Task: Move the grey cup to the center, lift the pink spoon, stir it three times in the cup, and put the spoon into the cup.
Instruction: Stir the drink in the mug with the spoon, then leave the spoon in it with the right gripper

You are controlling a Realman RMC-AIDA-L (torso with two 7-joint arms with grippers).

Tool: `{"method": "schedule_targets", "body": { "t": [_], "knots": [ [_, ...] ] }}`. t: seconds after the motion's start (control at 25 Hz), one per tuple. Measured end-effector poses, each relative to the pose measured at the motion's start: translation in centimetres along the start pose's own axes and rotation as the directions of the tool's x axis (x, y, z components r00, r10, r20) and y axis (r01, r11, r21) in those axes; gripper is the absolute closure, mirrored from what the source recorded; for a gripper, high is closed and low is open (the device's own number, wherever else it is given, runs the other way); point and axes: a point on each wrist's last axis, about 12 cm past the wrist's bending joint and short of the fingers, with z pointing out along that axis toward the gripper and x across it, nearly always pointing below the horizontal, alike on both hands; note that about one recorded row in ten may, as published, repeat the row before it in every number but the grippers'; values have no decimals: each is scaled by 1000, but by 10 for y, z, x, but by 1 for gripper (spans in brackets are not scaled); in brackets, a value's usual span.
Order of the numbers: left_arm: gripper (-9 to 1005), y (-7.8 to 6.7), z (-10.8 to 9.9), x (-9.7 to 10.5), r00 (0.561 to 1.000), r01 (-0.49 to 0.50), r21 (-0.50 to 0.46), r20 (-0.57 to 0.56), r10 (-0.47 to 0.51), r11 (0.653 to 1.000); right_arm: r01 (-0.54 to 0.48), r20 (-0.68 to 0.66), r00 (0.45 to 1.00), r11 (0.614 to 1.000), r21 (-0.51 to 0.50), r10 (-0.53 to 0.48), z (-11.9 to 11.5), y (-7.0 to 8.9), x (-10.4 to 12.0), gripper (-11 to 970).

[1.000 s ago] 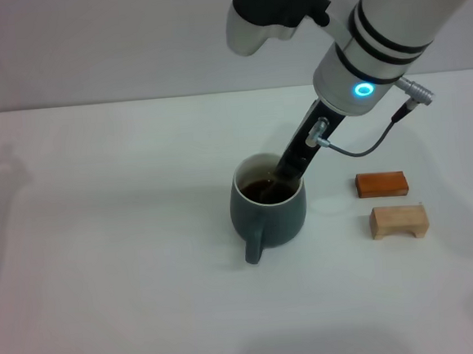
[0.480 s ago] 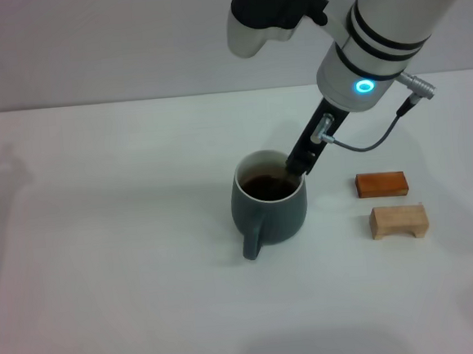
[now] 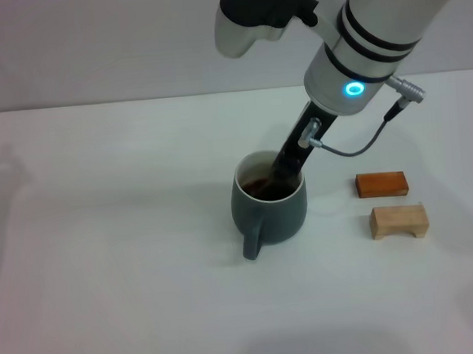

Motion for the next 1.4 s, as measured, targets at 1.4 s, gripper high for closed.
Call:
{"method": "schedule_targets", "body": {
  "t": [1.4],
  "knots": [
    [998, 2, -5, -2, 1000, 9, -1, 19, -9, 1000, 19, -18, 1000, 998, 59, -18, -4, -4, -6, 815]
  ]
}}
